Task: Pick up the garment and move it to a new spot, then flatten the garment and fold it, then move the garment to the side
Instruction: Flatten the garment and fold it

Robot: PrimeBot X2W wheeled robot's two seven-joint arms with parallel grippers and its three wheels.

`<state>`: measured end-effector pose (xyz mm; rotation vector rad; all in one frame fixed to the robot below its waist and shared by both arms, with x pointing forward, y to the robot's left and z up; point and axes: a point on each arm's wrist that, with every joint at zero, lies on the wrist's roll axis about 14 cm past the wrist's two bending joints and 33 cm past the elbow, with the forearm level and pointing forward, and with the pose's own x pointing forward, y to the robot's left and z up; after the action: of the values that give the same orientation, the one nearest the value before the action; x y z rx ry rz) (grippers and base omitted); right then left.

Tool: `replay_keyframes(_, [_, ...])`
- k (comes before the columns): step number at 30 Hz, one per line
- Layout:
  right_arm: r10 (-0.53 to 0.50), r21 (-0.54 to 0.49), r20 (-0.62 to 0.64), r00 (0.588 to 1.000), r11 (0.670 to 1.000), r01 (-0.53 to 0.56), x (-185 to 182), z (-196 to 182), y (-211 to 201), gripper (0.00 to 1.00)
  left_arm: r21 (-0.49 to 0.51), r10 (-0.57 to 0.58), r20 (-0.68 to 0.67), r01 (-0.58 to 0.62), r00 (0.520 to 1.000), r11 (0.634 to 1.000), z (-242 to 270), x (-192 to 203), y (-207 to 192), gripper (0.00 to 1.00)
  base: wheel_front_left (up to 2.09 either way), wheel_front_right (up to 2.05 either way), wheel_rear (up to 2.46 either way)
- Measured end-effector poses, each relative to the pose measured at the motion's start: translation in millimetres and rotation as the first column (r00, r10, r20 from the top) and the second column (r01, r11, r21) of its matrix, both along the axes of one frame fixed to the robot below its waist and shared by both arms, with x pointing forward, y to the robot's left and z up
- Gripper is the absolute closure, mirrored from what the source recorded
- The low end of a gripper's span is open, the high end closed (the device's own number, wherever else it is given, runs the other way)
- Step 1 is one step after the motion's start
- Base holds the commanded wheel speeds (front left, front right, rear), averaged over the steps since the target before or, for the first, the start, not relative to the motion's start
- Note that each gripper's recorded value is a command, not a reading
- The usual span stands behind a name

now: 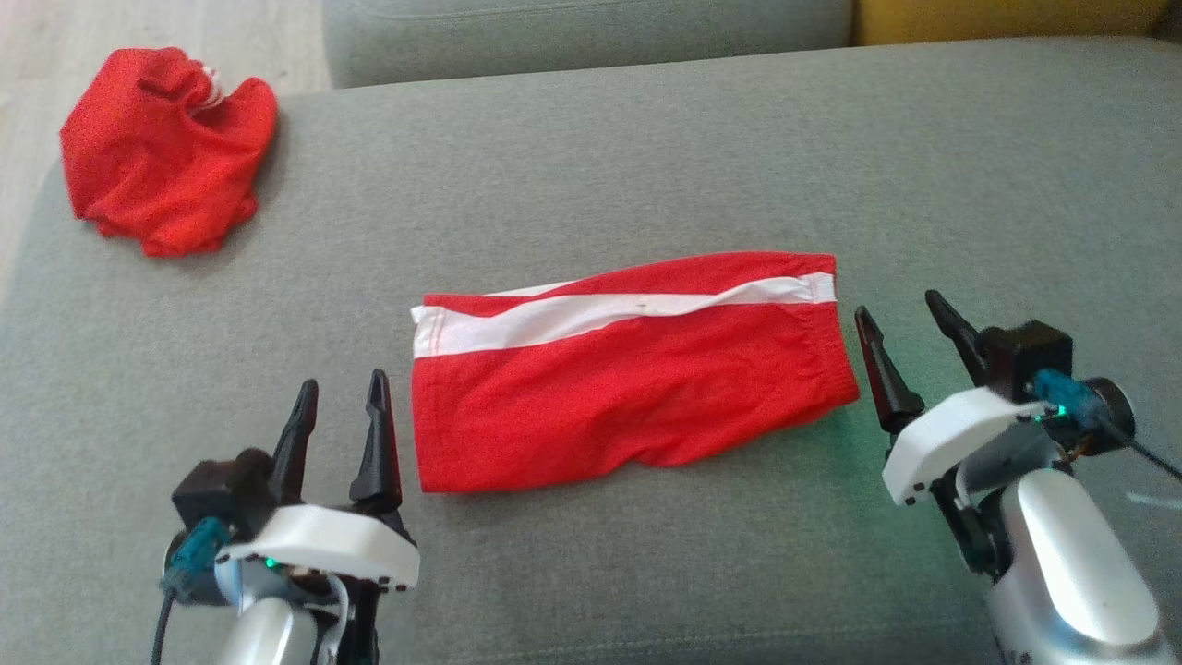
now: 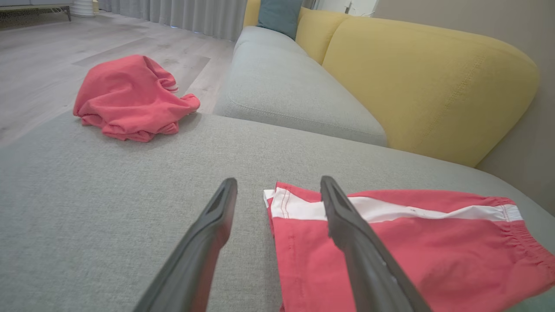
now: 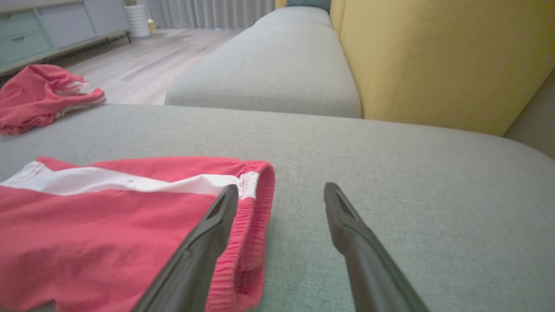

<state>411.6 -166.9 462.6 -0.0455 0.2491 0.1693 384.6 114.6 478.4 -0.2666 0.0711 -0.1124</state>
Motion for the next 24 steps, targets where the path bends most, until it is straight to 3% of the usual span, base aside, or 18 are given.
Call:
replay_keyframes(4, [0.039, 0.004, -0.116, 0.992, 0.999, -0.039, 3, -18, 9, 0.00, -0.003, 0.025, -0.009, -0.026, 1.000, 1.000, -3, -7, 8, 0.00, 0.00, 0.00, 0.00])
replay_keyframes(9, [0.080, 0.031, -0.312, 0.947, 0.997, -0.074, 3, -53, 16, 0.00, 0.002, 0.056, -0.015, -0.056, 0.998, 0.998, -6, -7, 16, 0.00, 0.00, 0.00, 0.00])
replay_keyframes(16, [0.126, 0.084, -0.531, 0.838, 0.992, -0.097, 8, -88, 26, 0.00, 0.011, 0.093, -0.053, -0.093, 0.994, 0.996, -19, -7, 28, 0.00, 0.00, 0.00, 0.00])
replay_keyframes(20, [0.151, 0.131, -0.594, 0.790, 0.987, -0.090, 7, -95, 29, 0.00, 0.017, 0.105, -0.058, -0.104, 0.993, 0.994, -21, -4, 32, 0.00, 0.00, 0.00, 0.00])
replay_keyframes(21, [0.158, 0.139, -0.602, 0.782, 0.986, -0.093, 8, -94, 31, 0.05, 0.017, 0.106, -0.058, -0.105, 0.993, 0.994, -21, -4, 33, 0.00, 0.00, 0.00, 0.00])
replay_keyframes(24, [0.171, 0.157, -0.621, 0.765, 0.983, -0.092, 7, -95, 31, 0.67, 0.018, 0.104, -0.065, -0.103, 0.992, 0.994, -24, -4, 32, 0.00, 0.00, 0.00, 0.00])
